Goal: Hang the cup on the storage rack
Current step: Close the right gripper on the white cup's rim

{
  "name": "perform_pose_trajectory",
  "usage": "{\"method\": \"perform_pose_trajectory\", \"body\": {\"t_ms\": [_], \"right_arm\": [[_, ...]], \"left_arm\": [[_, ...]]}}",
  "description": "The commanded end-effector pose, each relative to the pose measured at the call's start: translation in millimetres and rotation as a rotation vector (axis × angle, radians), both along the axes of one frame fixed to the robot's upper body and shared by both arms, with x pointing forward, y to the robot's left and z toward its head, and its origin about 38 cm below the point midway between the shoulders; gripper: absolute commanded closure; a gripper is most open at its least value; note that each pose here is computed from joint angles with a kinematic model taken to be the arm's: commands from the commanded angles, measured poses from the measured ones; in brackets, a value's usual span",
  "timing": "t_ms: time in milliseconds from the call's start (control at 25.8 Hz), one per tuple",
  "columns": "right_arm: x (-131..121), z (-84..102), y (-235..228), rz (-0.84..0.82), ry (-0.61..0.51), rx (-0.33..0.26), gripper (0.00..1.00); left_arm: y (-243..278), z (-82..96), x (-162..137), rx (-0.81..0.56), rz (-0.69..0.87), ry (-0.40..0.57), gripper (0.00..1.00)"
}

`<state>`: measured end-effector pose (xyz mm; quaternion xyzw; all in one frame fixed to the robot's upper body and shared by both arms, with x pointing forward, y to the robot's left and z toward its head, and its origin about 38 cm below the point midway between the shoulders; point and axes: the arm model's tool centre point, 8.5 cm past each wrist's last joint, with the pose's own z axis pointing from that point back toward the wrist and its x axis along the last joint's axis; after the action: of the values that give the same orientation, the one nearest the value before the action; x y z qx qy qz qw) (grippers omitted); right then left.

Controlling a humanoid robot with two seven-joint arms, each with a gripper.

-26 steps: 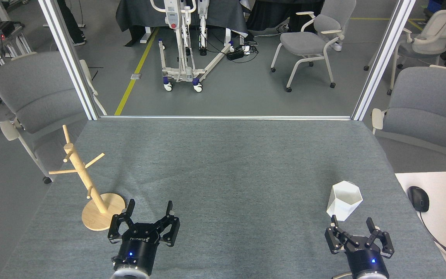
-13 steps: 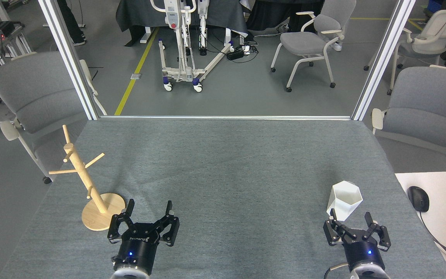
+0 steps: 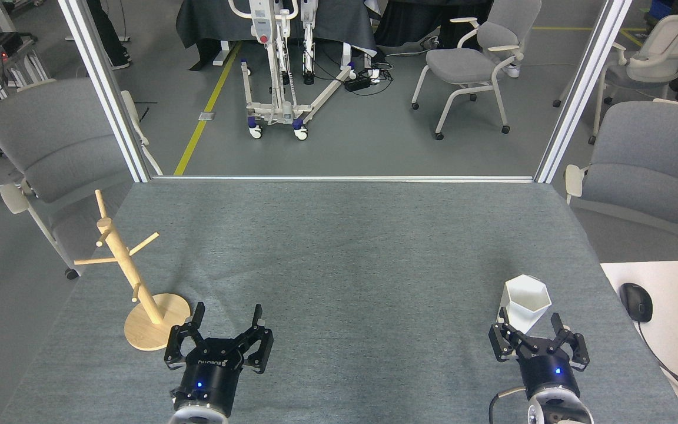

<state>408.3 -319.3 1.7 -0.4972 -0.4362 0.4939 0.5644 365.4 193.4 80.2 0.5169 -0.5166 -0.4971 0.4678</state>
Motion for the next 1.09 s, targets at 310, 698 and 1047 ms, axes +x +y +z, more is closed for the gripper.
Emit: {"method": "perform_pose_trajectory", "body": {"t_ms": [310, 698, 1047], "right_arm": [[11, -1.5, -6, -0.007, 0.016, 0.000, 0.01], [15, -0.6, -9, -0.010, 0.020, -0.001, 0.01], [20, -0.8, -10, -0.019, 0.027, 0.002, 0.01]], "left_arm": [[0, -3.3, 2, 0.001, 0.004, 0.009, 0.01], [1, -5.0, 2, 0.000, 0.007, 0.015, 0.01], [3, -8.2, 2, 0.000, 0.030, 0.025, 0.01]]}}
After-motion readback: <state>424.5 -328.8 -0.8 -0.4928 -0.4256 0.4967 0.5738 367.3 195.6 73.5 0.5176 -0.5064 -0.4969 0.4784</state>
